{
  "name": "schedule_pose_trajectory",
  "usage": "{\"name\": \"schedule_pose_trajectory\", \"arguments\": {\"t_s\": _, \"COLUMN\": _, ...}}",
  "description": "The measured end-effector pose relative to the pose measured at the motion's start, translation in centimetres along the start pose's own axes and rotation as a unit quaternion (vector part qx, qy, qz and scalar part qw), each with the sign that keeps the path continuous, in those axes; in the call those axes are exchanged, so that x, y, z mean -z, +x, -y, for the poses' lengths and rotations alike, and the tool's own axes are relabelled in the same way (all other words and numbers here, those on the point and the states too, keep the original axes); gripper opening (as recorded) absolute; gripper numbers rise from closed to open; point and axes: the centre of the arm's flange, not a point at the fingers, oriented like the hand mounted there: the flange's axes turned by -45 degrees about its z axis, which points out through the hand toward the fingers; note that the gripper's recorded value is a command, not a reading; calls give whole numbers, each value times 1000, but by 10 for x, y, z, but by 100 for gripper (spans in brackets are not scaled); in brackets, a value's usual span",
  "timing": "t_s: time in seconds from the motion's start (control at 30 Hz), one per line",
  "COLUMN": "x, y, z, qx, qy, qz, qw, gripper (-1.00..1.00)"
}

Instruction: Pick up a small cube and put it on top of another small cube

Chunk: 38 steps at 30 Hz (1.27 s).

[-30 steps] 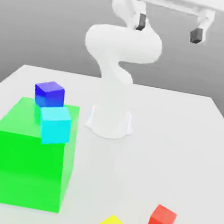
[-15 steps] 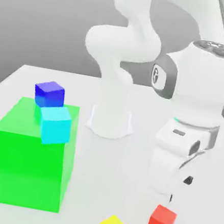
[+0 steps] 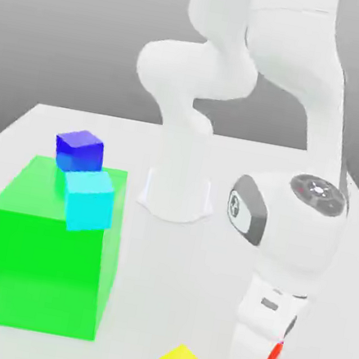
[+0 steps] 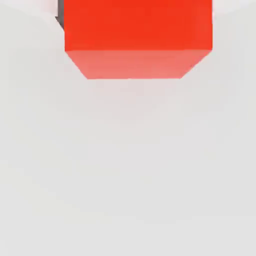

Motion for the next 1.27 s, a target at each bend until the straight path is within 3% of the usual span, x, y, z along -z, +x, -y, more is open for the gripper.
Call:
{"name": "schedule_pose_trajectory", "arguments": {"t_s": 0.2, "x": 68, "y": -5, "z": -26, "qx": -38, "qy": -11, "qz": -2, "qw": 999, "gripper": -100}}
{"name": "schedule_pose_trajectory", "arguments": {"t_s": 0.47, "x": 191, "y": -112, "z": -113, "qx": -268, "qy": -46, "qz": 8, "qw": 962, "gripper": -100}}
{"name": "schedule_pose_trajectory", "arguments": {"t_s": 0.63, "x": 262, "y": -192, "z": -127, "qx": -403, "qy": -66, "qz": 18, "qw": 913, "gripper": -100}}
{"name": "schedule_pose_trajectory", "arguments": {"t_s": 0.87, "x": 325, "y": -306, "z": -96, "qx": -571, "qy": -63, "qz": 22, "qw": 818, "gripper": -100}}
{"name": "schedule_pose_trajectory", "arguments": {"t_s": 1.03, "x": 311, "y": -350, "z": -51, "qx": -630, "qy": -6, "qz": 1, "qw": 776, "gripper": -100}}
{"name": "schedule_pose_trajectory", "arguments": {"t_s": 1.13, "x": 271, "y": -353, "z": -47, "qx": -634, "qy": 1, "qz": -2, "qw": 773, "gripper": -100}}
{"name": "schedule_pose_trajectory", "arguments": {"t_s": 1.17, "x": 258, "y": -353, "z": -46, "qx": -635, "qy": 2, "qz": -2, "qw": 773, "gripper": 100}}
{"name": "schedule_pose_trajectory", "arguments": {"t_s": 1.27, "x": 258, "y": -353, "z": -46, "qx": -635, "qy": 2, "qz": -2, "qw": 773, "gripper": 100}}
